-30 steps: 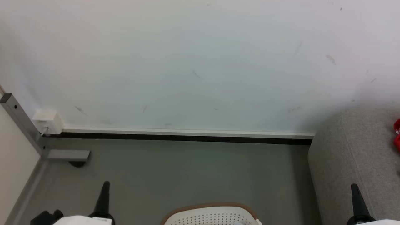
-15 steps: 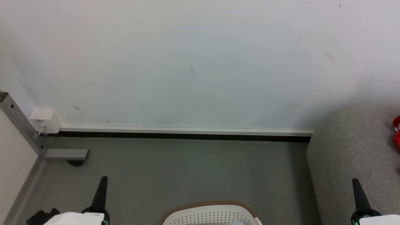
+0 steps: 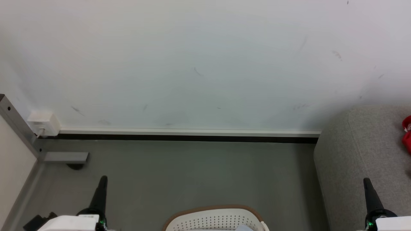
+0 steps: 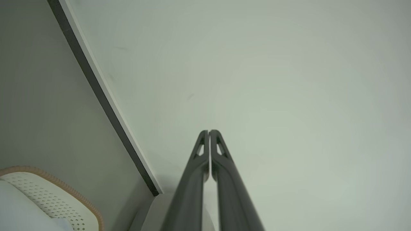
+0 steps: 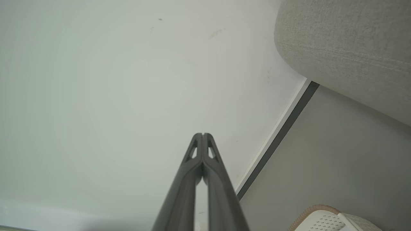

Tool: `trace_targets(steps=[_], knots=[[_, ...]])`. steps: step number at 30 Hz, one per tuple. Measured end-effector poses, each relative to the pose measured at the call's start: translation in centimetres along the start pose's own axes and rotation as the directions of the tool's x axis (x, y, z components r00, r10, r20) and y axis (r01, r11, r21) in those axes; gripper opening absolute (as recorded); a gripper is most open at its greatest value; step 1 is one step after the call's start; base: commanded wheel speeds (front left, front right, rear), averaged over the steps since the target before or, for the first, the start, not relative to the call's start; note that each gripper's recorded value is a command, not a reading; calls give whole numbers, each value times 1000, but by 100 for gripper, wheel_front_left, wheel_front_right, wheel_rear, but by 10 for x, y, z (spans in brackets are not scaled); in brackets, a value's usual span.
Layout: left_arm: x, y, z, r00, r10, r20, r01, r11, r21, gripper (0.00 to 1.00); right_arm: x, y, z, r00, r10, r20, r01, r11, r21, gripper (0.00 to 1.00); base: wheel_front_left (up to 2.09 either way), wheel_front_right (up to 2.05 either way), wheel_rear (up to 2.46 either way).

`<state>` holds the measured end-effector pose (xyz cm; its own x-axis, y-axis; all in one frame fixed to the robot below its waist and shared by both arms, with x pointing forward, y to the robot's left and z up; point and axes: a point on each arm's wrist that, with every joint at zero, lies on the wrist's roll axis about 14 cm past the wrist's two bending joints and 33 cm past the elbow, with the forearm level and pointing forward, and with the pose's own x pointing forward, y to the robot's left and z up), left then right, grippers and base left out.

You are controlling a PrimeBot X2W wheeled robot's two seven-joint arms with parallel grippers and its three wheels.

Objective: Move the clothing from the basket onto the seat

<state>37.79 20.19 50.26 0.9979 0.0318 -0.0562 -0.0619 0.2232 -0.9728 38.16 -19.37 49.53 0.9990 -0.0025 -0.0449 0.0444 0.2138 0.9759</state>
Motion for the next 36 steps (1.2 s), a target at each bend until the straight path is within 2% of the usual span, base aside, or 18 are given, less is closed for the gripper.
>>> trace_targets(steps=[28, 36], knots=[[10, -13, 1, 999, -50, -18, 45, 978, -205, 0, 8, 11, 7, 999, 43, 3, -42, 980, 196, 0, 0, 0, 0], [11, -15, 1, 998, -56, -21, 50, 974, -222, 0, 9, 12, 9, 999, 45, 7, -46, 975, 220, 0, 0, 0, 0]])
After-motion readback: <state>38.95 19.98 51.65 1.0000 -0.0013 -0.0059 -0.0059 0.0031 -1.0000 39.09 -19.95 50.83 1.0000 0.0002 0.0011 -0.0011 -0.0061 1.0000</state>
